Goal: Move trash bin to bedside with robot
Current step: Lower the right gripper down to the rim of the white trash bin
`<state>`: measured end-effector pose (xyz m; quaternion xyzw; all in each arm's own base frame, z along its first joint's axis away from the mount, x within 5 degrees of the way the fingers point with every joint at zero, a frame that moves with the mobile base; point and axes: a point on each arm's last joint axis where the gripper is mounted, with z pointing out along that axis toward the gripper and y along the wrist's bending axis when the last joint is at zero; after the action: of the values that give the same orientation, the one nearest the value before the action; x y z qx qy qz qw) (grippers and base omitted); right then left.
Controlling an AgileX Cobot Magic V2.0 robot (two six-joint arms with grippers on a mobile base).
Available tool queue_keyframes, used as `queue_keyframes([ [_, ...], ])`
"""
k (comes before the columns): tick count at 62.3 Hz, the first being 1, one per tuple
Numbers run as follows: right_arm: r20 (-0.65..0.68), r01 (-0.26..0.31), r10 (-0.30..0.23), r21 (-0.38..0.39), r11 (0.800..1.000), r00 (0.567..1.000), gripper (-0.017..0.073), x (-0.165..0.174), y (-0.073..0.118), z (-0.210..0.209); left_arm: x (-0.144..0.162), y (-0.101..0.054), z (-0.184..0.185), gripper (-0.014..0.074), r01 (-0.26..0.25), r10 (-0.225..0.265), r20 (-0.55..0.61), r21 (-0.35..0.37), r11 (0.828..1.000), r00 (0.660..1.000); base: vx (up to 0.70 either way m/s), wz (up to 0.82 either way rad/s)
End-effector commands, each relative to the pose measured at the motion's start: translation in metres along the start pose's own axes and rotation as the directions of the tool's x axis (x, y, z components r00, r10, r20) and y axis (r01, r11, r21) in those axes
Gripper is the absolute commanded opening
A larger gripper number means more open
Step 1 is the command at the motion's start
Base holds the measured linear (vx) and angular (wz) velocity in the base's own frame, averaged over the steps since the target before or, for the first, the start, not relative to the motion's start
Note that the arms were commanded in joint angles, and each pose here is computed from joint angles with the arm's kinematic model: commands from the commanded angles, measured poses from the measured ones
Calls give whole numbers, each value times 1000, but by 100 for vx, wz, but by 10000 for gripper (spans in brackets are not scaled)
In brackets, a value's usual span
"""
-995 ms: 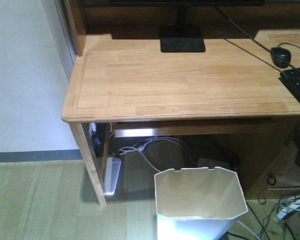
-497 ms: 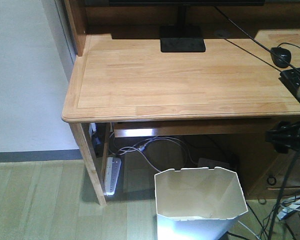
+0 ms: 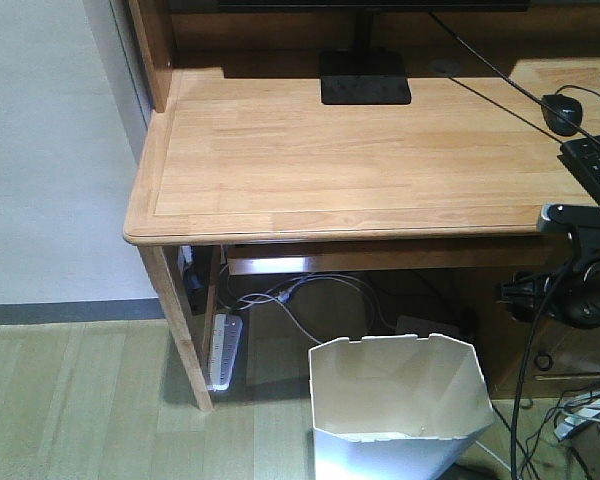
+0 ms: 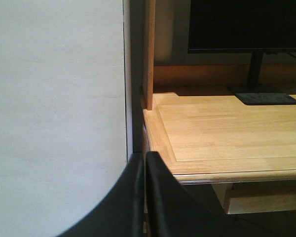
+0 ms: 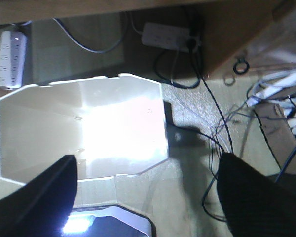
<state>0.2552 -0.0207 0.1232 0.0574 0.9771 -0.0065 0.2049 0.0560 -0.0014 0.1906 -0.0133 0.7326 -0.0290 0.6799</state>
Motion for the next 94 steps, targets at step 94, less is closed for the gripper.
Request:
queue_keyframes([
  [94,-335,229,-238,-67,971,912,524,20,-23,285,2,0,1,-6,11,-12,59,11,1000,998,0,0],
])
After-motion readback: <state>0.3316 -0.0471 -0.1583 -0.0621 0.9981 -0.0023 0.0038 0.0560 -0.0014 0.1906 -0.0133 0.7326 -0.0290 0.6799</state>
